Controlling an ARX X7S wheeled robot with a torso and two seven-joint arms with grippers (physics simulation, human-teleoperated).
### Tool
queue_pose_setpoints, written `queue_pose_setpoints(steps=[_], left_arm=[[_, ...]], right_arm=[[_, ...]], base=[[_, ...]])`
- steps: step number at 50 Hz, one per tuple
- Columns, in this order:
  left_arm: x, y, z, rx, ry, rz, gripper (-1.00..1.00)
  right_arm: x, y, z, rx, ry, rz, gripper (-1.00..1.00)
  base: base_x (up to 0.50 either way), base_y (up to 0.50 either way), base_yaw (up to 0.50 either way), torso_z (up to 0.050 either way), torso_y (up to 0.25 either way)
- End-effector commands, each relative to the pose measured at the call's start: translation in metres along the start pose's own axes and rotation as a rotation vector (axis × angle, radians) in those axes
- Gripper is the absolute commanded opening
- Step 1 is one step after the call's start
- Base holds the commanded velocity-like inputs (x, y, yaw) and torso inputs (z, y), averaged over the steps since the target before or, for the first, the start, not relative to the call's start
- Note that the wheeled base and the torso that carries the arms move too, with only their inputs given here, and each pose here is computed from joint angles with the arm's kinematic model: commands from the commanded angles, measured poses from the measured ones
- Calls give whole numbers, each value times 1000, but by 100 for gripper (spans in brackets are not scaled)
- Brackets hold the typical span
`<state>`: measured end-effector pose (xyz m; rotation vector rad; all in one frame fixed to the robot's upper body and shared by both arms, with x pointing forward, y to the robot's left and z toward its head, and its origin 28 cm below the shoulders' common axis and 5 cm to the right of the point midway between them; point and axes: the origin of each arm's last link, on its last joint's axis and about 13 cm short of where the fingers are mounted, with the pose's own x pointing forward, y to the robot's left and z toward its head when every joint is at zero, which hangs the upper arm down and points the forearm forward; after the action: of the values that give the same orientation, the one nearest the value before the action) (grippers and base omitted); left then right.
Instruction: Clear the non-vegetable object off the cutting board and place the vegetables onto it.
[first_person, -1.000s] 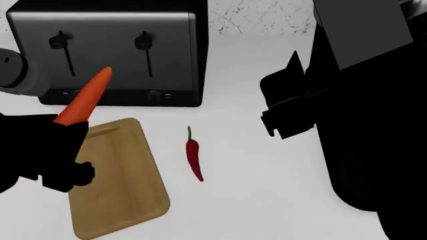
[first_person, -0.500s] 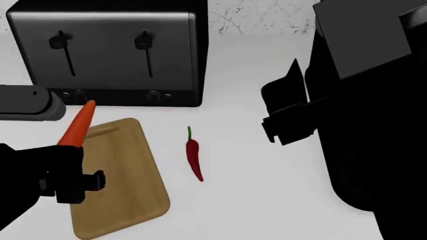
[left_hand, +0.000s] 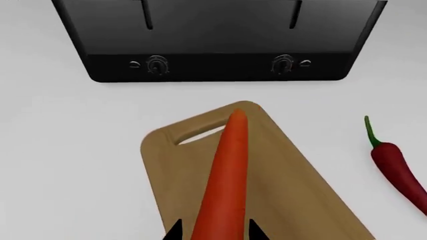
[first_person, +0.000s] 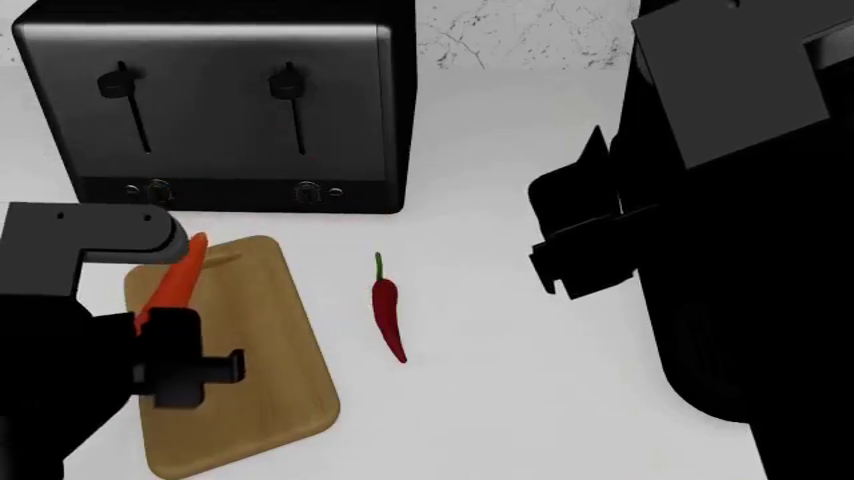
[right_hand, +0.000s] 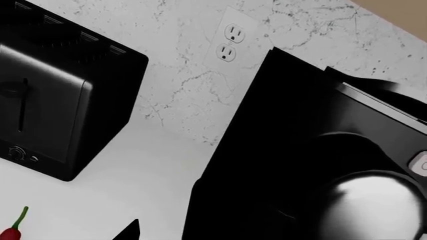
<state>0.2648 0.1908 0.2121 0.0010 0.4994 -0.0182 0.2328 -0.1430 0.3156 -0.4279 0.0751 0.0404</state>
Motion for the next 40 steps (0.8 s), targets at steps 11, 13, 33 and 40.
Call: queue_pose_setpoints(steps=[11, 13, 33, 40], left_arm=[[21, -3, -1, -7, -33, 15, -100], [21, -4, -3, -6, -26, 13, -100], [14, -5, 0, -10, -18, -8, 100], [-1, -4, 7, -2, -49, -35, 100]], right_arm=[[-1, 1, 3, 12, -22, 13, 100], [-1, 1, 3, 12, -22, 14, 100], [-3, 0, 3, 10, -21, 8, 100], [-4, 0, 5, 9, -25, 10, 100]], base=[[0, 0, 0, 0, 0], [0, 0, 0, 0, 0], [0, 0, 0, 0, 0], [0, 0, 0, 0, 0]])
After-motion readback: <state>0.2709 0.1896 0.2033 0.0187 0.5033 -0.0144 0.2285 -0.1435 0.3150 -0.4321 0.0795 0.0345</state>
